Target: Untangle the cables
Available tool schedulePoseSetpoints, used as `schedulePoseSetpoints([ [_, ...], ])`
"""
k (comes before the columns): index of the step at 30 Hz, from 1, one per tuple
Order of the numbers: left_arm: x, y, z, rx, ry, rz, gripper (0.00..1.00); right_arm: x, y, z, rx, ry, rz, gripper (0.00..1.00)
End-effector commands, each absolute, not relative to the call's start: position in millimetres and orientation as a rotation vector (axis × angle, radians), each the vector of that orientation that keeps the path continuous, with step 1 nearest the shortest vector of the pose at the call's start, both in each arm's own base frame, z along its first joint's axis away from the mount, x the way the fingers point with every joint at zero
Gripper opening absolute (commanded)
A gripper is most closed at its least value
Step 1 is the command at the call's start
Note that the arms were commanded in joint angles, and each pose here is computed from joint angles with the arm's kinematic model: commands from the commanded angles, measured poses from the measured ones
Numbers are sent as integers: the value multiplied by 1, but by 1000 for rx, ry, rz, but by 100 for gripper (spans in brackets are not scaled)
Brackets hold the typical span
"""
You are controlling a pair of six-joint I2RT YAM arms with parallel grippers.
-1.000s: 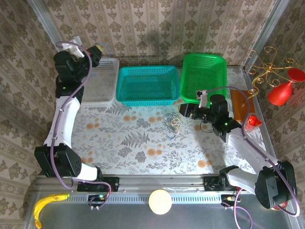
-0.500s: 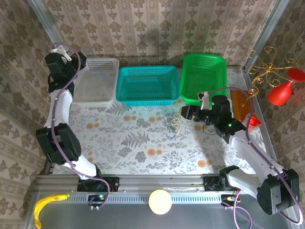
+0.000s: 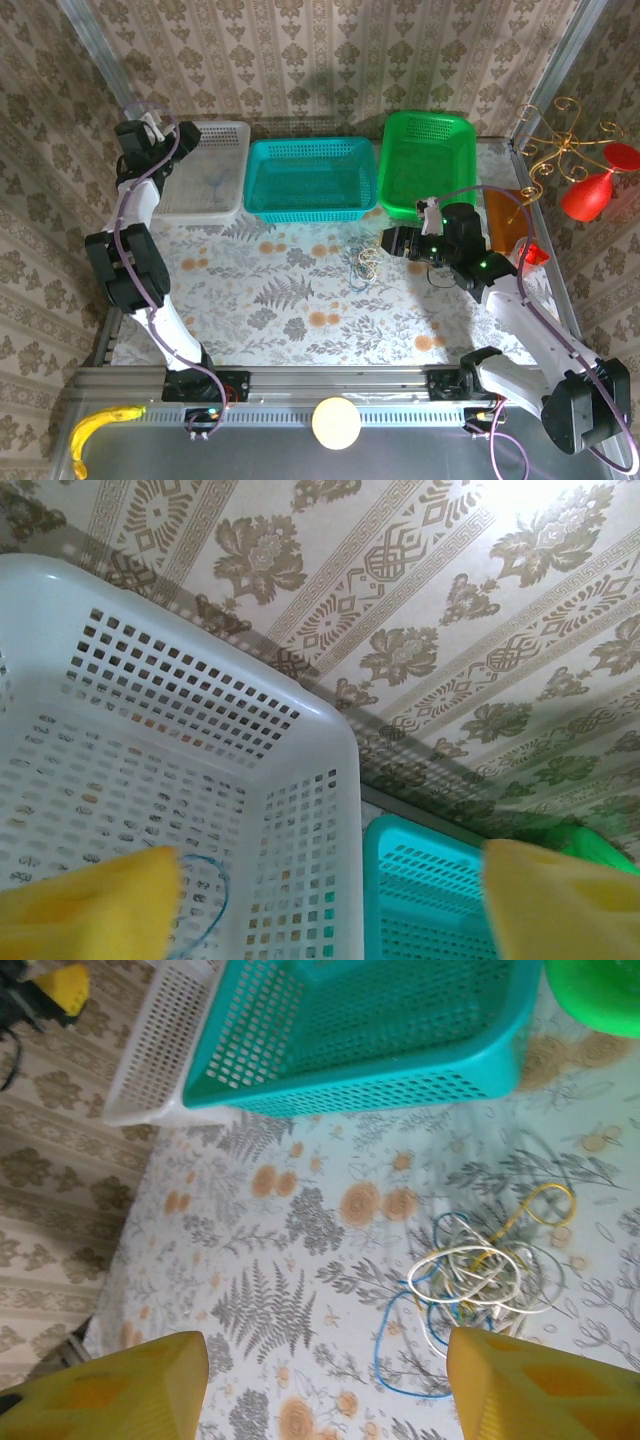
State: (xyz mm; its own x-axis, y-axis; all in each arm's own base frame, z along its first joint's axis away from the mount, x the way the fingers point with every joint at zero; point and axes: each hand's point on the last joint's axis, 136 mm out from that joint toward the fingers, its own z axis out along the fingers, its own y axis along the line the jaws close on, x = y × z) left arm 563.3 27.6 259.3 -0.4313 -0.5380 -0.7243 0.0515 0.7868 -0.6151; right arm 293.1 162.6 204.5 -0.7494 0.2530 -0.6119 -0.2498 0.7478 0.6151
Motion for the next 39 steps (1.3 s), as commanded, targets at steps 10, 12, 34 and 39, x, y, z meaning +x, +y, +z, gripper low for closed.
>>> schedulePoseSetpoints([
  [10,507,-31,341,-161,1883,-718,100,316,137,168,95,2392,609,66],
  [12,490,-57,336,-105,1921,-728,100,318,138,155,93,2430,596,65],
  [34,343,-226,213,126,2158,-860,100,337,202,68,-27,2620,660,48],
  [39,341,-229,202,123,2176,-873,100,333,238,86,-133,2587,723,31],
])
